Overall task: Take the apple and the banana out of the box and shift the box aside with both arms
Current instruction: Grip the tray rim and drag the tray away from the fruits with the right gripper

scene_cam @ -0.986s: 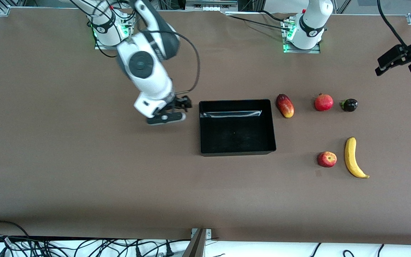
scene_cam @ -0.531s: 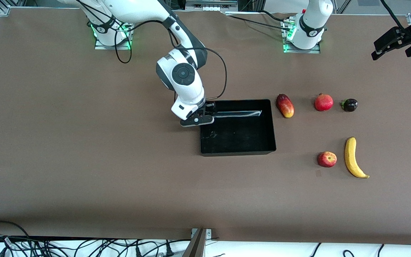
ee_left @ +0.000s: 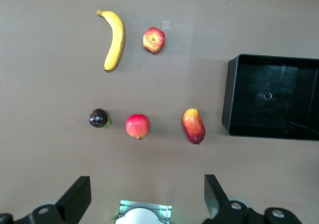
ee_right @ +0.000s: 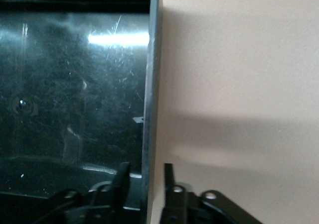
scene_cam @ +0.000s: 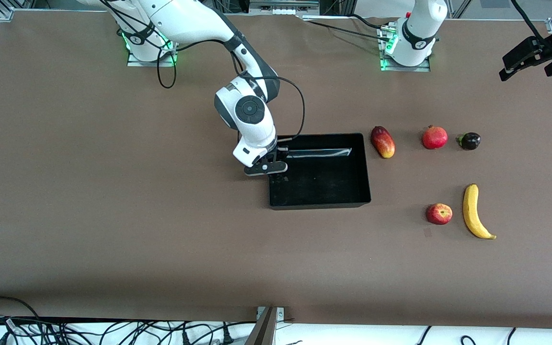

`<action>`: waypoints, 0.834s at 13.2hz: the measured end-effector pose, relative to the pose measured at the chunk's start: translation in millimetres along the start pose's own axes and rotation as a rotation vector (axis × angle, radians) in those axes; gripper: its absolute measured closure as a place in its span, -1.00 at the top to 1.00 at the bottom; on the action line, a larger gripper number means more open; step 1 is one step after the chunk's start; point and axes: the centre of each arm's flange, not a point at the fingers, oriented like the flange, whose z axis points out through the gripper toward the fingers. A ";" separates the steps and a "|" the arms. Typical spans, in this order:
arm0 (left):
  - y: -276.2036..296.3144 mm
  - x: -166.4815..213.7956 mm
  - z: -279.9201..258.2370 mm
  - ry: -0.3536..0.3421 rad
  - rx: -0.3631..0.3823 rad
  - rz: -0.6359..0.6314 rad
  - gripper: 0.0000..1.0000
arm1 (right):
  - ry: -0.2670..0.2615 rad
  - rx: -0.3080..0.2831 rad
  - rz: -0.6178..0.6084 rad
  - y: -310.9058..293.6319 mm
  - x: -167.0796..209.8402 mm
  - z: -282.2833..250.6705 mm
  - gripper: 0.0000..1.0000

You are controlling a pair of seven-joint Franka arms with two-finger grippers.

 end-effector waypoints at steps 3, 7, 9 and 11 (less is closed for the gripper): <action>-14.7 2.2 0.2 -0.001 -0.002 -0.029 1.00 | 0.014 0.000 0.000 13.8 15.0 -6.8 -0.92; -17.2 2.9 1.9 -0.005 -0.002 -0.033 1.00 | -0.037 -0.034 -0.040 116.3 76.2 -74.4 -0.92; -17.2 3.0 3.5 -0.009 -0.001 -0.024 1.00 | -0.069 -0.034 -0.073 190.5 100.0 -121.7 -0.92; -17.2 3.1 5.0 -0.013 -0.001 -0.016 1.00 | -0.099 -0.031 -0.106 259.1 112.8 -147.5 -0.92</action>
